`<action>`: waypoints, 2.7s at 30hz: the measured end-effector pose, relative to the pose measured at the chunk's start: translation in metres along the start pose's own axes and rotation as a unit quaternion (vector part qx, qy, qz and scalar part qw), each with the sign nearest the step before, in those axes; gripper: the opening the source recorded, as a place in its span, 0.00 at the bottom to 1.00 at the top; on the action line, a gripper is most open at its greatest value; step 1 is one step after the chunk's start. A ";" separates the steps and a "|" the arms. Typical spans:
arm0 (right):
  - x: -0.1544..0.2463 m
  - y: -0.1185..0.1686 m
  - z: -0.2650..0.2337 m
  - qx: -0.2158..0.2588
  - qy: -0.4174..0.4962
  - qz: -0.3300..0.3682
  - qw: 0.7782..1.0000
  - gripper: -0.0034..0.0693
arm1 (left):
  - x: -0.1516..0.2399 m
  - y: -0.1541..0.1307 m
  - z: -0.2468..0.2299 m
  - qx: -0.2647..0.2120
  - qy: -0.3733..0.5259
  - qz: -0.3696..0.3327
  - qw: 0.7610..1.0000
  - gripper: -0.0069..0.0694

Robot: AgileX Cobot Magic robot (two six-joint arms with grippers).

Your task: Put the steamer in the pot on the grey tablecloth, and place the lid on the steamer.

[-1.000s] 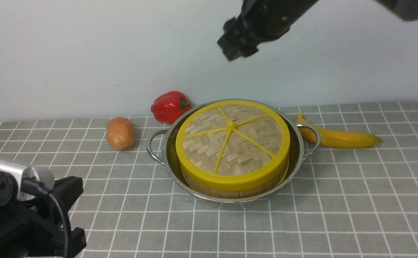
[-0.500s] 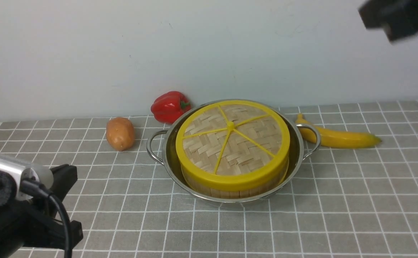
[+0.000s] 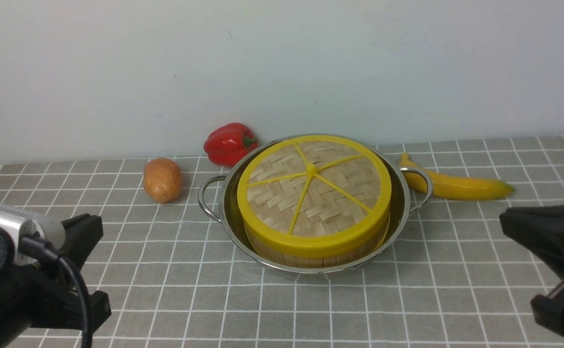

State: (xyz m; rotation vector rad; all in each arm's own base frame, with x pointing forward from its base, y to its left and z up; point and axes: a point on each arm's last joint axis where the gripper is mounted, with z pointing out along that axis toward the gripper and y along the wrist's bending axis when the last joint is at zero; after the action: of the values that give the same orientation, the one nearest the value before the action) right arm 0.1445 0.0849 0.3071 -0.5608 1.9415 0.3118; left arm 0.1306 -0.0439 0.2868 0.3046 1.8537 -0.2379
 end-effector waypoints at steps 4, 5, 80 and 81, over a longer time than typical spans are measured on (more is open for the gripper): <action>-0.002 0.000 0.000 0.000 -0.014 0.000 1.000 0.04 | 0.003 -0.001 0.000 0.003 0.019 -0.001 1.000 0.14; -0.002 0.000 0.000 0.000 -0.015 0.000 1.000 0.04 | 0.004 -0.001 0.000 0.004 0.022 -0.001 1.000 0.14; 0.152 -0.028 -0.064 0.286 -0.186 0.146 0.928 0.31 | 0.017 0.014 -0.014 -0.052 0.042 0.056 0.996 0.27; 0.152 -0.028 -0.064 0.286 -0.186 0.146 0.928 0.31 | 0.022 0.018 -0.018 -0.073 0.035 0.053 0.995 0.27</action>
State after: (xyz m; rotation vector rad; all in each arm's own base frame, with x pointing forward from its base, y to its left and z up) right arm 0.0563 -0.0050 0.1971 0.1675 1.6291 0.0199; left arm 0.1139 -0.0194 0.2715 0.3117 1.9062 -0.0189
